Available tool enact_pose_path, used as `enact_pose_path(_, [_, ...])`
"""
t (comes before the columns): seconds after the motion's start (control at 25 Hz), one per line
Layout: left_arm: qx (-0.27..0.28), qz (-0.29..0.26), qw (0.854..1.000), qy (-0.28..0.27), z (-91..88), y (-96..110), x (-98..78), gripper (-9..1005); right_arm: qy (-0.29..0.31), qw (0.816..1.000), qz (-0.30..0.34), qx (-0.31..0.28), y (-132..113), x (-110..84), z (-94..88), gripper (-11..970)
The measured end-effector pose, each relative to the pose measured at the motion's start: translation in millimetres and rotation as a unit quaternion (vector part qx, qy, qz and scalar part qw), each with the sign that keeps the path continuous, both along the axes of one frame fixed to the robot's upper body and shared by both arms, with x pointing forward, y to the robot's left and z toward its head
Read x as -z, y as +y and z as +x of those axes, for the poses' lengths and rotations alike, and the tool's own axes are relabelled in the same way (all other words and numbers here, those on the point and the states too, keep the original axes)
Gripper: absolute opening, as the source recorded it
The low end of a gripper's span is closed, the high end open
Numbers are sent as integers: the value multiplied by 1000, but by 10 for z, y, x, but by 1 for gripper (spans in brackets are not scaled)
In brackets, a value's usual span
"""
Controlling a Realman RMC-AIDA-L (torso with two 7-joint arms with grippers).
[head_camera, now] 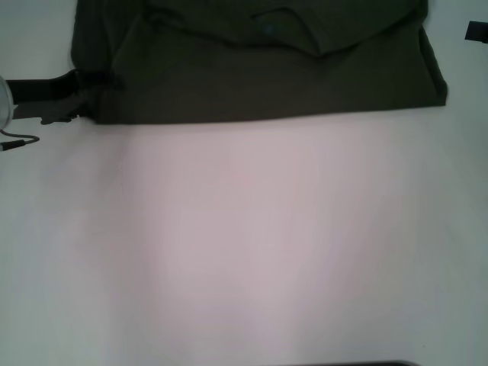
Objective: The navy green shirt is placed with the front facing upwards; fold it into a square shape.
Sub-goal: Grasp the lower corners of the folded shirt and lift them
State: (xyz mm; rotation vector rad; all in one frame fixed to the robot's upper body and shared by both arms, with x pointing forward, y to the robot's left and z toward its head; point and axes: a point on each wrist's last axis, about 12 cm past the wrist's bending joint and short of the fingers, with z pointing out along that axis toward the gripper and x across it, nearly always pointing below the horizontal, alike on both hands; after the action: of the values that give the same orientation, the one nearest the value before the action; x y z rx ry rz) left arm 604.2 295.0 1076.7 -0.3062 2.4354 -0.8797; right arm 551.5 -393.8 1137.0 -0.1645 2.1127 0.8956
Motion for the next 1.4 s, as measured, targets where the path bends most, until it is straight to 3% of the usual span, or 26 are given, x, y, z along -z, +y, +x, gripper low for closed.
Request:
enact_pose_path(0.88, [31,8,999,9,61,-212,9,823,11,1000,12,-2,12,51,-33,690])
enact_pose_path(1.2, [80,51,995,36,126,-305,-69,810,12,1000,16,-2,14,51,-38,690])
enact_pose_path(1.4, [80,49,995,28,147,-307,-123,623,12,1000,18,-5,25,44,-34,690])
